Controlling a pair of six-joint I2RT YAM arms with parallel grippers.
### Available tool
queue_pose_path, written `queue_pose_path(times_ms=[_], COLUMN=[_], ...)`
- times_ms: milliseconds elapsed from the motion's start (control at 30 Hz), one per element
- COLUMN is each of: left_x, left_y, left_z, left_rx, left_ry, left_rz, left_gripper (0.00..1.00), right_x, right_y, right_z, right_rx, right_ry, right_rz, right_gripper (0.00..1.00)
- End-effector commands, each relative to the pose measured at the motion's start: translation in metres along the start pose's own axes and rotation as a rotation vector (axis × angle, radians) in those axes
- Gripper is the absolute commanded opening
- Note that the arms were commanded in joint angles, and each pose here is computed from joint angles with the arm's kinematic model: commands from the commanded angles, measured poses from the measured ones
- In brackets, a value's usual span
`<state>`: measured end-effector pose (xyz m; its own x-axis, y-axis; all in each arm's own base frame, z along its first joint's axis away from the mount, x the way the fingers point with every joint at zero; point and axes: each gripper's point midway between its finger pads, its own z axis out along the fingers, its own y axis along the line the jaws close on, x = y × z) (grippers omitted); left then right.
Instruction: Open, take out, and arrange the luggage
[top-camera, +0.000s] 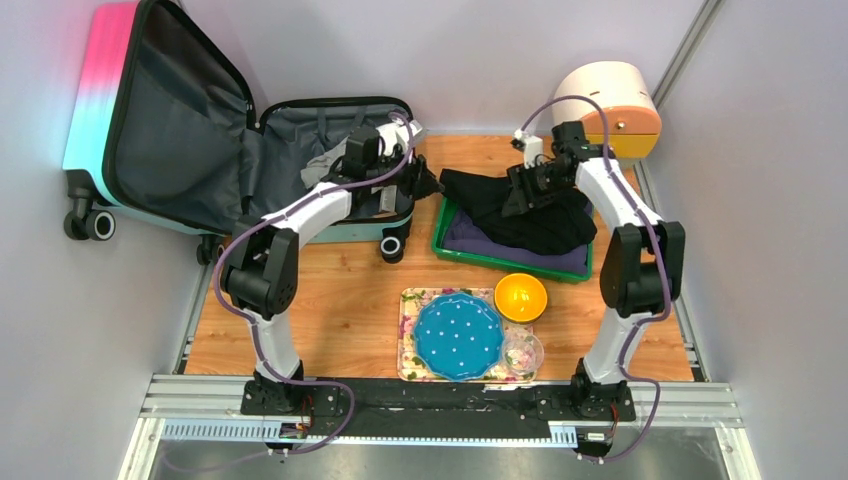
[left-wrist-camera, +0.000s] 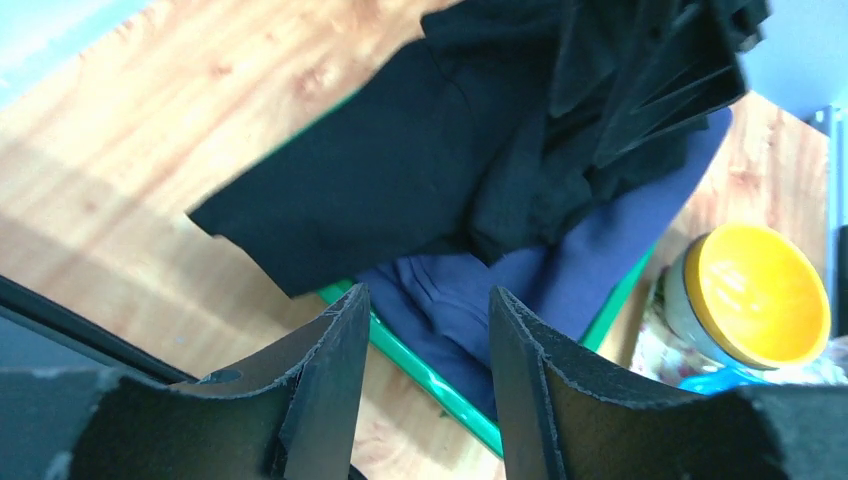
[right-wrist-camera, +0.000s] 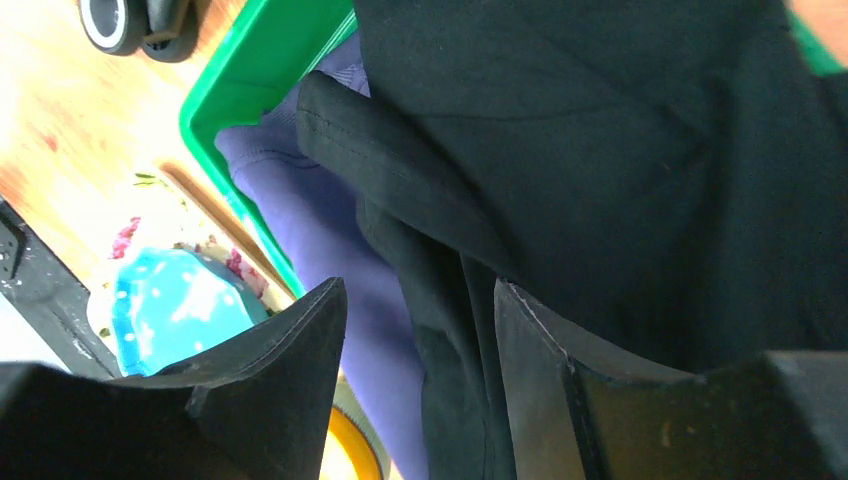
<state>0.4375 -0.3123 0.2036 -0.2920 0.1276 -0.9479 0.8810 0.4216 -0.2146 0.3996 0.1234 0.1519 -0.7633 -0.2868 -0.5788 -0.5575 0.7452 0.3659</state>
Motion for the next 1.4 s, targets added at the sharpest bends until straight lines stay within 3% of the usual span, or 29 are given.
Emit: queue_pose_path(times_ms=[0,133,333,400,433,533,633,833,1100,1367], left_x=[-0.009,-0.020,-0.041,-0.042,-0.043,-0.038,-0.023,0.000,0.025,0.015], left_y=[-0.003,0.017,0.081,0.106,0.121,0.150,0.163,0.183,0.208,0.188], left_z=[-0.027,-0.055,-0.118,-0.138,-0.154,-0.177,-0.180,-0.170,-0.142,-0.121], left_rx=[0.021,-0.054,-0.307,-0.419,-0.474,-0.584,-0.590,-0.582,-0.574,-0.445], left_ry=[-0.024,-0.028,-0.050,-0.054,-0.062,-0.034,0.050,0.107,0.077,-0.042], left_rz=[-0.061,-0.093,-0.114,-0.119,-0.123,-0.107,-0.041,-0.029,-0.230,-0.407], left_gripper=[0.54,0.50,0.52,0.57,0.58,0.61,0.62,0.80,0.82,0.83], right_x=[-0.015,0.012,0.043,0.048,0.041,0.026,0.001,-0.045,-0.038,-0.034], right_y=[0.000,0.029,0.064,0.071,0.076,0.074,0.071,0.065,0.056,0.052], right_z=[0.021,0.027,0.023,0.018,0.014,0.005,-0.007,-0.032,-0.034,-0.035], right_rx=[0.018,-0.080,-0.168,-0.197,-0.209,-0.177,-0.143,-0.084,-0.040,-0.015], right_ry=[-0.007,0.093,0.161,0.189,0.182,0.166,0.099,-0.038,-0.027,-0.018], right_rz=[-0.064,-0.081,-0.114,-0.113,-0.128,-0.131,-0.123,-0.142,-0.115,-0.122], right_gripper=[0.59,0.27,0.15,0.20,0.35,0.54,0.60,0.63,0.62,0.62])
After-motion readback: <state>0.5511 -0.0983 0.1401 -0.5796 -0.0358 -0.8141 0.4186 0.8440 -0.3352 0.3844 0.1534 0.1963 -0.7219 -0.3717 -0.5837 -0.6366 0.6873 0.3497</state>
